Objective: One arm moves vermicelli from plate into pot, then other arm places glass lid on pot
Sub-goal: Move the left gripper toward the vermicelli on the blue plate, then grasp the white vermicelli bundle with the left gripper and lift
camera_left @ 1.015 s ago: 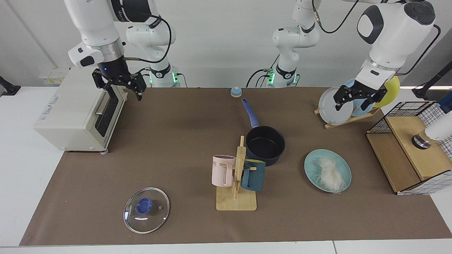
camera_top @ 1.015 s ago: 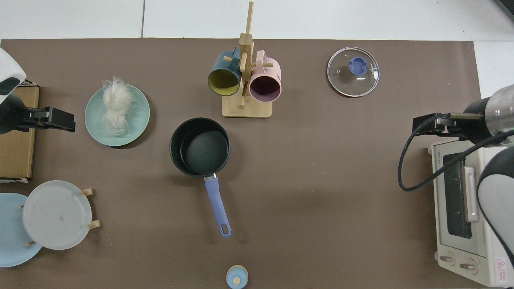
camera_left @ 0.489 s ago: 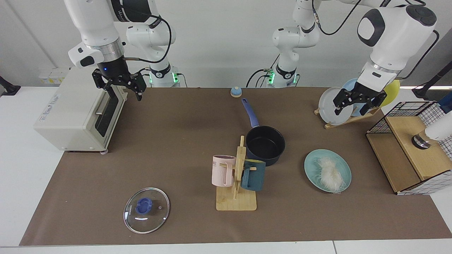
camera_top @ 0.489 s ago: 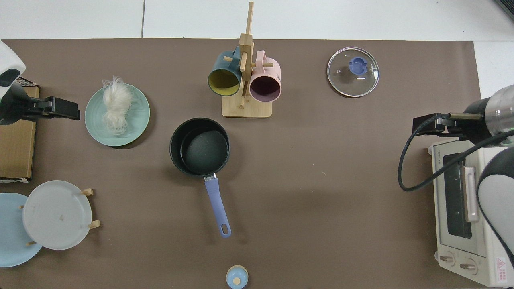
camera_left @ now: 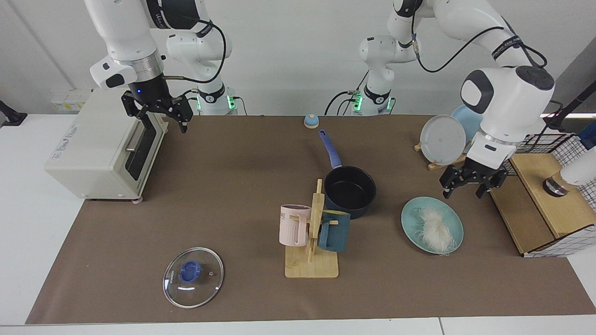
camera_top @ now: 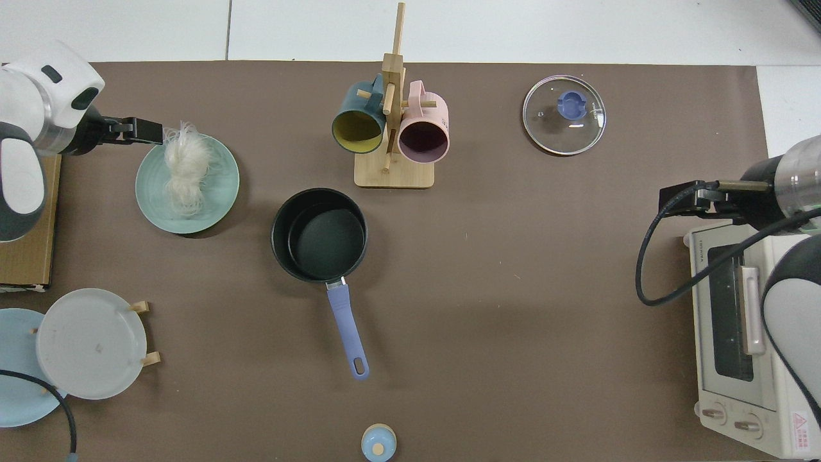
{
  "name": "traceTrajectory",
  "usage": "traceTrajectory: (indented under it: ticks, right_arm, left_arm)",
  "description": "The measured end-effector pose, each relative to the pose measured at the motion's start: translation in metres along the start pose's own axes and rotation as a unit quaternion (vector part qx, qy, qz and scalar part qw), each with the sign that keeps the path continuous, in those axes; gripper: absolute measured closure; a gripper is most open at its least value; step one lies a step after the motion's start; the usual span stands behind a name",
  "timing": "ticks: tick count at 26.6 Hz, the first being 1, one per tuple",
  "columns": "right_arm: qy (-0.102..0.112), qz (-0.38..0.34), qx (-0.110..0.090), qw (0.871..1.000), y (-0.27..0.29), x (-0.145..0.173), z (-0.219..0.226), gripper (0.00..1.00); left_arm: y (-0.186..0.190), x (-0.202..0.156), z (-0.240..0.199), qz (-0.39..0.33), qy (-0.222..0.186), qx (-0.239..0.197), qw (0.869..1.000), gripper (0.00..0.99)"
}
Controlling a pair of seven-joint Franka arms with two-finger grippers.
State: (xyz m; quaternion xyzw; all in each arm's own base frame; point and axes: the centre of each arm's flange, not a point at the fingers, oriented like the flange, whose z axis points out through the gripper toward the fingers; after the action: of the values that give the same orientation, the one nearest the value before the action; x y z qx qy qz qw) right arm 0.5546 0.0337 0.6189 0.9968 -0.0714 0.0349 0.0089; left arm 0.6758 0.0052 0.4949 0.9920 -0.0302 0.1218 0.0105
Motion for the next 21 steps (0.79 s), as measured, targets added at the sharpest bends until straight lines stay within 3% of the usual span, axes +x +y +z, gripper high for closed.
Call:
traceTrajectory:
  ticks: [9,21]
  right_arm:
    - [0.000,0.000,0.000,1.000,0.000,0.000,0.000,0.00]
    - [0.000,0.000,0.000,1.000,0.000,0.000,0.000,0.00]
  left_arm:
    - [-0.013,0.017,0.082,0.032,0.048,0.011,0.998,0.000]
    - [-0.007,0.010,0.138,0.005,0.018,0.003,1.000,0.000]
